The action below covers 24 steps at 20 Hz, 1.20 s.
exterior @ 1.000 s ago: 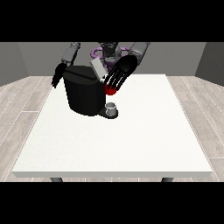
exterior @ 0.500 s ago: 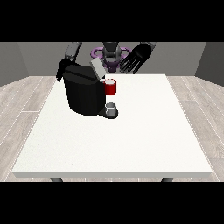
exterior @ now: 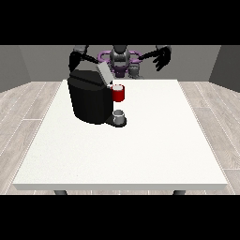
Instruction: Insert the coffee pod into the coffee machine and close the lid
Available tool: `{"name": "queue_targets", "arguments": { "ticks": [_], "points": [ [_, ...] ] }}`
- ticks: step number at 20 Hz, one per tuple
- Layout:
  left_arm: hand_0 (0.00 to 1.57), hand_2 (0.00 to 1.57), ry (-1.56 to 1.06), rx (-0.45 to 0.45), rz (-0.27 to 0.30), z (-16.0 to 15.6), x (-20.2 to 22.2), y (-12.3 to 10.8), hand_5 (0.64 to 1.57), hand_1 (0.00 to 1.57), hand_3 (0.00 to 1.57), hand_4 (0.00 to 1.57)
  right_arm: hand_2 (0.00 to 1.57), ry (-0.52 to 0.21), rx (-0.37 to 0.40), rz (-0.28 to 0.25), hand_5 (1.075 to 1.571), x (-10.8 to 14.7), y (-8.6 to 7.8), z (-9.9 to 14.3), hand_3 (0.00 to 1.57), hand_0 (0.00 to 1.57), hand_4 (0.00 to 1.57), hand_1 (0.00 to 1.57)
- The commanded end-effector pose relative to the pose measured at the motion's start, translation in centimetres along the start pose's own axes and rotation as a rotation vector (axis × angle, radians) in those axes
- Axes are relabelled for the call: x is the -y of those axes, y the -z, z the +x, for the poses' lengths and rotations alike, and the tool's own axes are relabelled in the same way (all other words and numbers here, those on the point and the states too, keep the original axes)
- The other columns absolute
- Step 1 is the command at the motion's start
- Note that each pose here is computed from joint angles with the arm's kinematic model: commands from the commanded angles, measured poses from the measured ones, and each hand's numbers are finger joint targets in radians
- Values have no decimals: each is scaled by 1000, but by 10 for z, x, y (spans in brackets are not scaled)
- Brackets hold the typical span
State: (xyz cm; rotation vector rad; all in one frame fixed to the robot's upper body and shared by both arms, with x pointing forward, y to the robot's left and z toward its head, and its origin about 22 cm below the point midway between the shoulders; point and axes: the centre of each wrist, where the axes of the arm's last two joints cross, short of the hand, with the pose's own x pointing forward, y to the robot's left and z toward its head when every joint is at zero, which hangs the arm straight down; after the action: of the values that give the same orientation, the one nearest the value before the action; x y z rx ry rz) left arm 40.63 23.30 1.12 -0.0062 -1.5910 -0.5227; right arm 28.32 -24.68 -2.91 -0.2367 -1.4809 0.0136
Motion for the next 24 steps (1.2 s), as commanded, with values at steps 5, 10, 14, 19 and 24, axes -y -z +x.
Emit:
{"name": "queue_targets", "arguments": {
  "ticks": [5, 10, 14, 19, 24],
  "points": [
    [0, 0, -194, -152, -31, -66, 59, -50, 1571, 0, 0, 442, 0, -35, 40, 126, 1571, 1, 11, 28, 0, 0, 196, 0],
    [0, 0, -215, -128, -3, -61, 48, -58, 1571, 0, 0, 404, 0, -91, 95, 130, 1571, 40, 26, 49, 0, 0, 80, 0],
    [0, 0, -249, -117, -22, -43, 47, -51, 1571, 0, 0, 429, 0, -25, 14, 61, 1571, 45, 41, 53, 0, 0, 0, 0],
    [0, 0, -243, -44, -8, -39, 52, -62, 1571, 0, 0, 396, 0, 51, 12, 58, 1571, 39, 60, 66, 0, 0, 0, 0],
    [0, 0, -227, -17, -25, -2, 48, -49, 1571, 0, 0, 382, 0, 96, -14, 41, 1571, 40, 71, 61, 0, 0, 97, 0]
  ]
}}
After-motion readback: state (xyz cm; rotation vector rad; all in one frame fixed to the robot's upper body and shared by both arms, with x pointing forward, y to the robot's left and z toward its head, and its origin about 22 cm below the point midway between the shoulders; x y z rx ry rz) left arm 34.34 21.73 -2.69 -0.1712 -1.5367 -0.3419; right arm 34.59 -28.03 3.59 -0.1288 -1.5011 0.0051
